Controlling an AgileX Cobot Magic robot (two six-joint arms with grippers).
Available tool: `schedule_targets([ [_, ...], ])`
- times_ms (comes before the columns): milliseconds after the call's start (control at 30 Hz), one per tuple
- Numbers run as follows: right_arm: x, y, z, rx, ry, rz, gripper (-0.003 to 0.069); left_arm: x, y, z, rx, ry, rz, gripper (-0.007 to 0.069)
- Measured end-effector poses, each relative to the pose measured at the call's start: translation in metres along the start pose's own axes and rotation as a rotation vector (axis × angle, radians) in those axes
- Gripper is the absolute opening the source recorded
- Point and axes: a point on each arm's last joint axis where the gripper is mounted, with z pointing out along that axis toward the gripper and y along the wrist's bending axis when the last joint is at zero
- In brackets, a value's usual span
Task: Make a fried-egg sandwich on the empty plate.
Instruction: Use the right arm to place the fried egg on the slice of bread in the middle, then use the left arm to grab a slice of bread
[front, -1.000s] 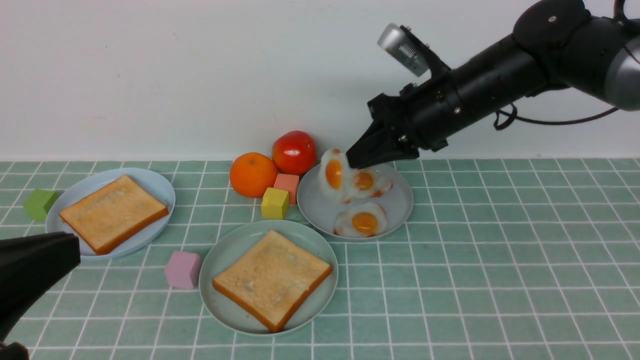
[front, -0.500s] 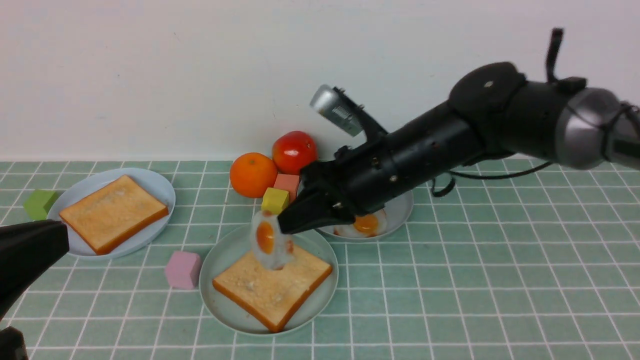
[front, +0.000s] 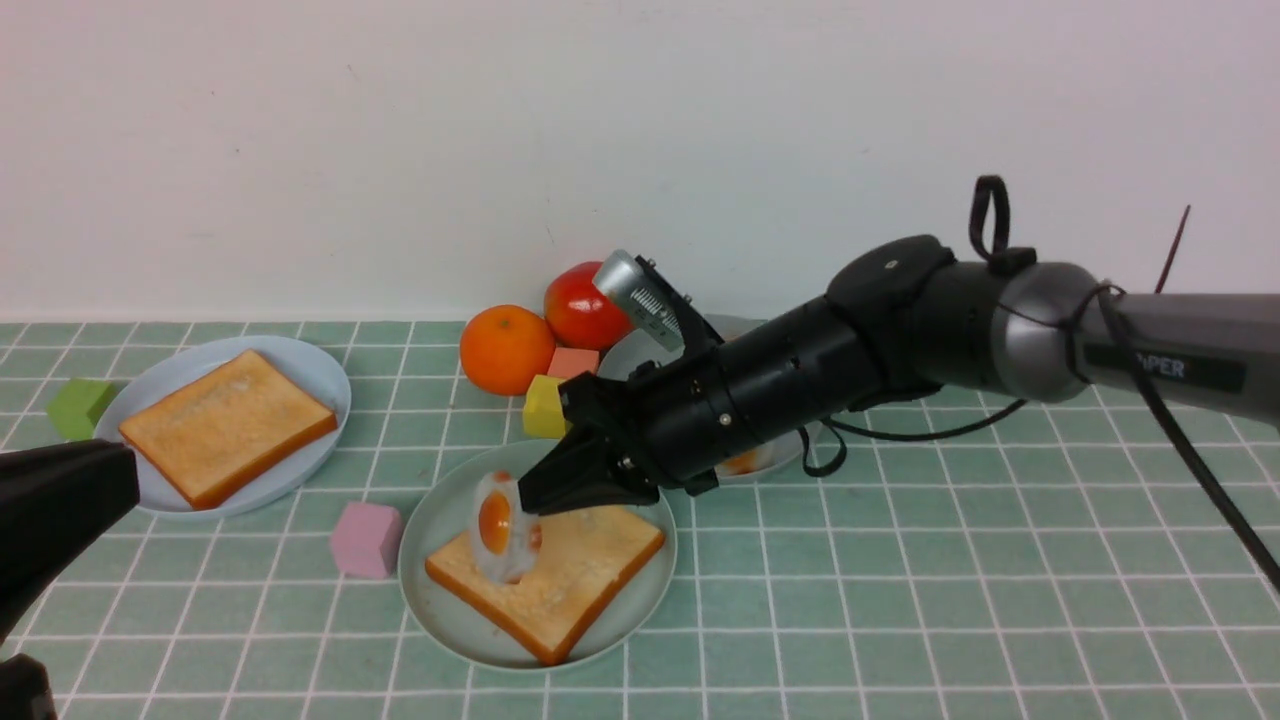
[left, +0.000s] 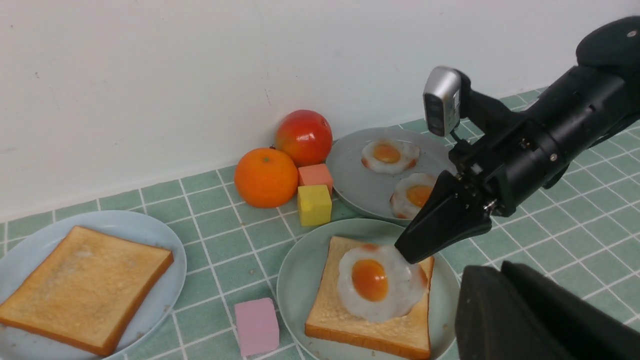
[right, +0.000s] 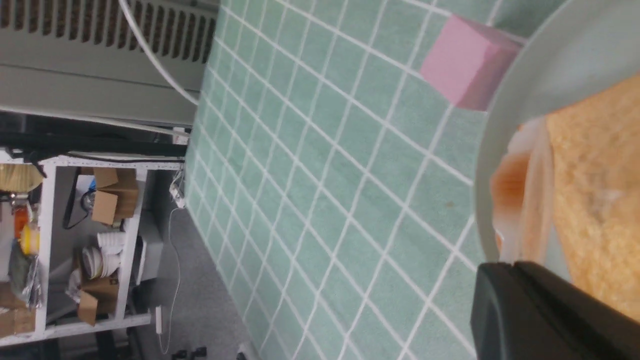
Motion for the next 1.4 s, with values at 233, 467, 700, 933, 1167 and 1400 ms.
schedule_targets([
  [233,-0.002,-0.016,0.004,0.023,-0.009,0.033,0.0008,0.0,0.0,0.0,0.0,0.0,0.0,0.0038],
  [467,-0.004,-0.021,0.003,0.042,-0.026,0.036,0.0027,0.0,0.0,0.0,0.0,0.0,0.0,0.0038],
  [700,-0.002,-0.026,0.003,0.091,-0.006,0.01,0.0172,0.0,-0.001,0.0,0.01,0.006,-0.023,0.0039],
  [933,-0.008,-0.041,-0.014,0.151,-0.008,0.002,0.0443,0.001,-0.001,0.0,0.015,0.008,-0.032,0.005],
  [1167,-0.017,-0.011,-0.1,0.27,-0.014,-0.126,0.0321,0.004,-0.003,0.004,0.018,0.055,-0.062,0.0057],
  [1400,0.032,0.09,-0.201,0.557,-0.045,-0.337,-0.0006,0.023,-0.014,0.06,-0.028,0.337,-0.097,0.0046],
])
